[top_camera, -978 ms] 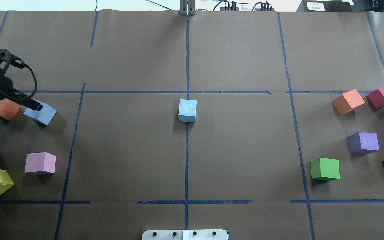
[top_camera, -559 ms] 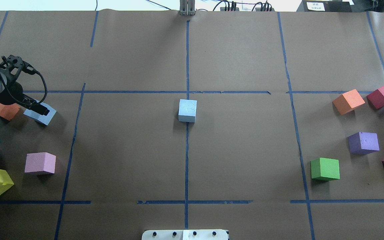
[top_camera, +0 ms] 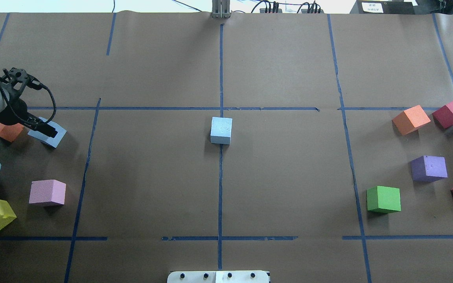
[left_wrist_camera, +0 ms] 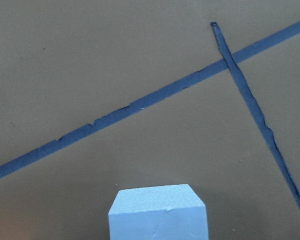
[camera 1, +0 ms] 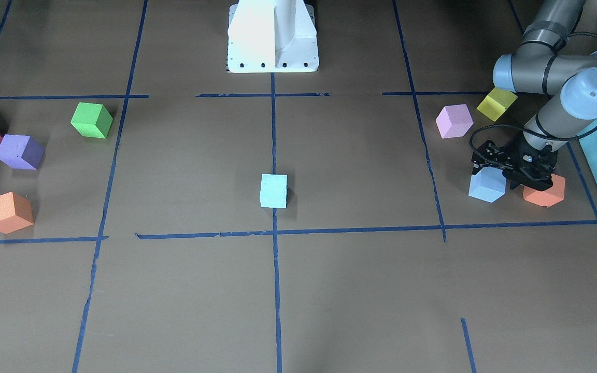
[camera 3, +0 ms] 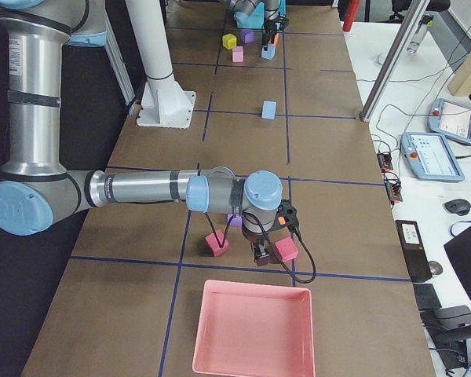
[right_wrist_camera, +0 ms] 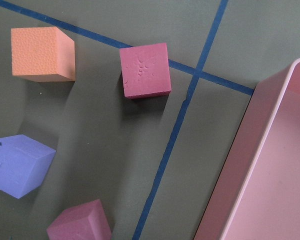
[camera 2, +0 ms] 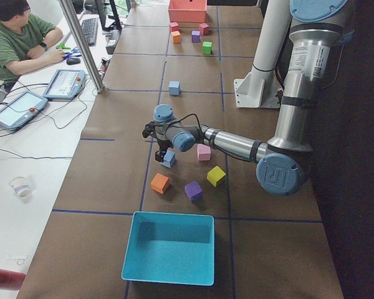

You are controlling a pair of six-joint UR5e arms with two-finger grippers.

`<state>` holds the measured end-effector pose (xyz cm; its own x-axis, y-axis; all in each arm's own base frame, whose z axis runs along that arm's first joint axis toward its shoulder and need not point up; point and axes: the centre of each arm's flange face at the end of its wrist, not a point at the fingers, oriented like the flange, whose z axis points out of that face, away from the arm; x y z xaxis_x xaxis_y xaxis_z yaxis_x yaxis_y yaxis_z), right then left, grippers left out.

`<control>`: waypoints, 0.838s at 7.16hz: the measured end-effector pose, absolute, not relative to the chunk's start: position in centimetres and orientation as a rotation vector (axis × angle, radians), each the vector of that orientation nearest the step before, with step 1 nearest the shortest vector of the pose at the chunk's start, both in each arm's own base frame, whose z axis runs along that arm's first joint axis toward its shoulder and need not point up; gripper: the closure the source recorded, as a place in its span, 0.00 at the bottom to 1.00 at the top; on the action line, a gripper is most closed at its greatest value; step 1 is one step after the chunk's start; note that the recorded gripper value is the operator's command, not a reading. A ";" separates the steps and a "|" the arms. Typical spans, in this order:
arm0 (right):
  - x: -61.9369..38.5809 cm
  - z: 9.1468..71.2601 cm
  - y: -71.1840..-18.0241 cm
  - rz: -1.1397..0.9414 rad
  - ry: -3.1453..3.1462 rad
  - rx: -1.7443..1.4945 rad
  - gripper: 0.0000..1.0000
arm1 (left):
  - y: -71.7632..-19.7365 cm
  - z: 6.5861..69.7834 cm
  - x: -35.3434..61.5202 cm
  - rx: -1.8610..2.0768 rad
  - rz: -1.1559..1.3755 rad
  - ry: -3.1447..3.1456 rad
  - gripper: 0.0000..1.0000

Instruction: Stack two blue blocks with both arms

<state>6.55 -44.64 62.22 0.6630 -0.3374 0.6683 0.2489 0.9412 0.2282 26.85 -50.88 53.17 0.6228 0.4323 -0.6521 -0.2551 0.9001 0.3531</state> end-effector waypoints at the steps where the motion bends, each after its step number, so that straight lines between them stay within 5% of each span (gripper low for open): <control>1: 6.6 62.2 -44.6 -0.332 -0.779 0.120 0.00 | -50.9 54.0 27.1 0.220 0.397 0.801 0.00; 3: 6.5 62.3 -44.6 -0.331 -0.780 0.119 0.00 | -50.7 55.2 28.0 0.190 0.403 0.796 0.00; 4: 6.5 62.3 -44.6 -0.332 -0.780 0.119 0.00 | -50.7 55.4 28.4 0.182 0.406 0.797 0.13; 5: 6.5 62.3 -44.6 -0.332 -0.780 0.119 0.00 | -50.9 55.2 28.7 0.182 0.409 0.799 0.57; 6: 6.5 62.3 -44.6 -0.332 -0.780 0.119 0.00 | -51.1 54.9 29.0 0.185 0.411 0.802 0.62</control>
